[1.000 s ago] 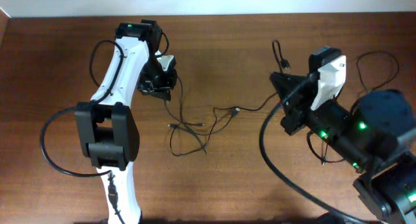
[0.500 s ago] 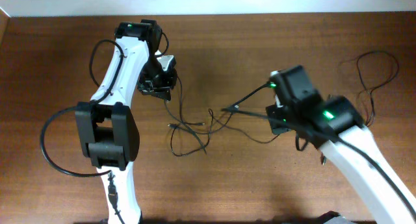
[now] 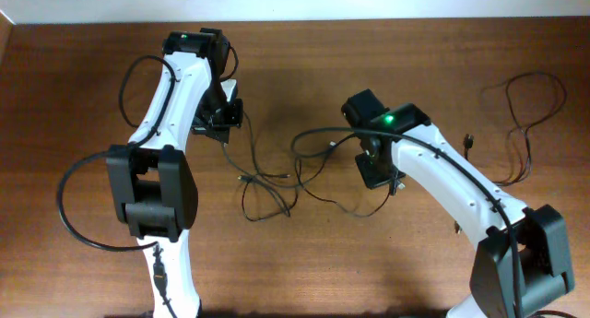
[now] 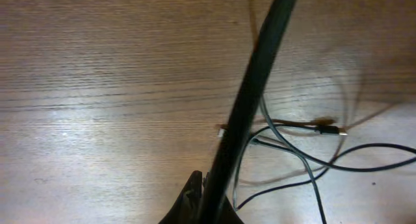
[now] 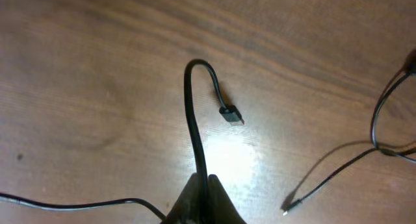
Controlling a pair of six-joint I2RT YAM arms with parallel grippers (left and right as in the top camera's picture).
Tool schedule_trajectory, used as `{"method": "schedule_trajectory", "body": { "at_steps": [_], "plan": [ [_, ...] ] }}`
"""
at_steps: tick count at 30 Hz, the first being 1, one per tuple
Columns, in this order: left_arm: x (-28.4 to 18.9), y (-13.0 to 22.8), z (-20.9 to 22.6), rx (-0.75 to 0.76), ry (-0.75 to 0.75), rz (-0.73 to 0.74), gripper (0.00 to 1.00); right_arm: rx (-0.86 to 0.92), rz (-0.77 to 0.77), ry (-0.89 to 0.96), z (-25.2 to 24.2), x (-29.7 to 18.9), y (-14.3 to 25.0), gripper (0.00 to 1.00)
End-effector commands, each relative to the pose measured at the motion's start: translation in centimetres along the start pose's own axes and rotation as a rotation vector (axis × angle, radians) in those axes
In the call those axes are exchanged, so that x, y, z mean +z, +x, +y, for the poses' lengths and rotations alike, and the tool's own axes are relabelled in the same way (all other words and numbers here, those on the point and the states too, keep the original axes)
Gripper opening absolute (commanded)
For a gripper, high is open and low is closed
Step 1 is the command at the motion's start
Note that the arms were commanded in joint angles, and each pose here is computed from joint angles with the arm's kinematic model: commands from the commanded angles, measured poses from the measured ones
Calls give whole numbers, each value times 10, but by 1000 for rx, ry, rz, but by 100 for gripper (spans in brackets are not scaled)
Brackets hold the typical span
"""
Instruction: Untangle cables
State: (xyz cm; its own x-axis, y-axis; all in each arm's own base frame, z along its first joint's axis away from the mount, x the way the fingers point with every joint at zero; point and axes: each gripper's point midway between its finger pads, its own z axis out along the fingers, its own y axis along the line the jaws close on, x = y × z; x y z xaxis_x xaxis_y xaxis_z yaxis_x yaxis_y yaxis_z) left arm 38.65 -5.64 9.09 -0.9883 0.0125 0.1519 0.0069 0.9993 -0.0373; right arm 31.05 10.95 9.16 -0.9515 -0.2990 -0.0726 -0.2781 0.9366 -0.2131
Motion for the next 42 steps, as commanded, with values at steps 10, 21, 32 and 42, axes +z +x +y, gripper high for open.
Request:
{"method": "schedule_trajectory", "body": {
  "at_steps": [10,21,32,42],
  "plan": [
    [-10,5,64,-282,-382,-40,0,191,16,-54,-36,11,-5,9],
    [-18,6,82,-397,-489,-86,0,179,-46,-581,49,-12,-30,24],
    [-17,1,81,-401,-480,-107,0,29,-173,-724,117,0,-37,41],
    [-17,0,81,-402,-478,-110,0,-170,-239,-766,194,4,-30,47]
  ]
}}
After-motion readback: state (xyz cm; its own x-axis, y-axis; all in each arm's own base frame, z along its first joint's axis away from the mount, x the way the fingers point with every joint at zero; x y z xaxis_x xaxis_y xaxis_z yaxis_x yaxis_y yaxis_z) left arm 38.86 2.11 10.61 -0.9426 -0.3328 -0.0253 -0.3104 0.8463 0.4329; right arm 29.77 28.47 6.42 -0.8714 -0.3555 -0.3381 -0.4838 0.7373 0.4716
